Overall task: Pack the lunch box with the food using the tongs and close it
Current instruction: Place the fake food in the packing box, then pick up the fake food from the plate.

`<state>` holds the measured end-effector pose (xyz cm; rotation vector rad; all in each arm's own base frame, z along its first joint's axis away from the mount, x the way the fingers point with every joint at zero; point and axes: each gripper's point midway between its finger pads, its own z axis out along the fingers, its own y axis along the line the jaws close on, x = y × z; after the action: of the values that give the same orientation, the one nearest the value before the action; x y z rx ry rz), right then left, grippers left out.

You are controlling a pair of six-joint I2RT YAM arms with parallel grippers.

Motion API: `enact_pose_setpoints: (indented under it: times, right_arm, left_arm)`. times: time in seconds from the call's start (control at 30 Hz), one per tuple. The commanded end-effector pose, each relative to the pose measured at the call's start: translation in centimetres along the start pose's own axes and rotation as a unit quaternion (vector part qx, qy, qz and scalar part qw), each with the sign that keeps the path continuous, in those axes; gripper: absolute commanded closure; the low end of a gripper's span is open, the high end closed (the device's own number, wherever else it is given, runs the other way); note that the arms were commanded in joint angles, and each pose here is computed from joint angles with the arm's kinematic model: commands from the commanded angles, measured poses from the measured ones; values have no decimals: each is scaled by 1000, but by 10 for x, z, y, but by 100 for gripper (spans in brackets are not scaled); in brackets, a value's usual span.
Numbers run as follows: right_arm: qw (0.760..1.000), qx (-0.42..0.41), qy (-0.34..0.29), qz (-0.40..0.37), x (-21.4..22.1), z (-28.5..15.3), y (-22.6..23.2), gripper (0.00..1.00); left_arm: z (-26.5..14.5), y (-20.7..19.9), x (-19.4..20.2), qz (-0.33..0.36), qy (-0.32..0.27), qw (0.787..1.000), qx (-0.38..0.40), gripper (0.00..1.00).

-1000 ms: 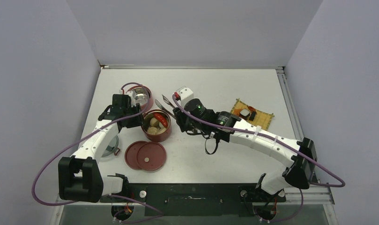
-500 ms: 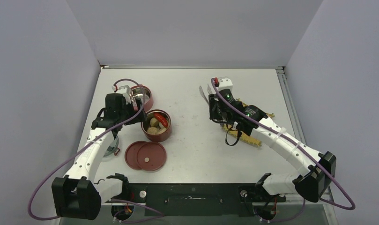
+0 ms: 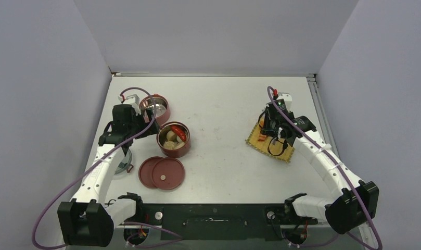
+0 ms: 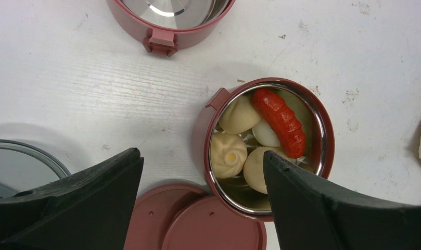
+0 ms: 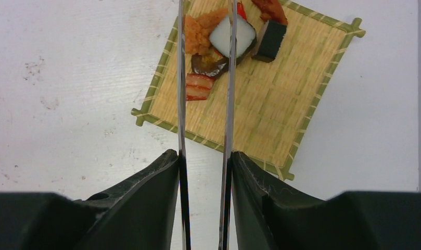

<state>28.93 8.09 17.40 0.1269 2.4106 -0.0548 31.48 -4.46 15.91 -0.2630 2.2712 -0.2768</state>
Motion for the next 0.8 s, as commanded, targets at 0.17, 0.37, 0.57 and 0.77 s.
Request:
enact_pose_setpoints:
  times: [0.17, 0.37, 0.57, 0.77]
  right_arm:
    - [999, 35, -4, 22, 3, -15, -33, 58]
    - [999, 21, 1, 32, 10, -19, -34, 57]
    - [999, -49, -8, 18, 2, -20, -9, 61]
    - [997, -72, -2, -3, 0, -14, 10, 63]
  left_arm:
    - [-7, -4, -21, -2, -44, 999, 9, 16]
    - [-7, -6, -19, -2, -41, 999, 14, 15]
    - [-7, -8, -18, -3, -39, 999, 20, 15]
    - [-7, -9, -18, -3, -37, 999, 21, 15]
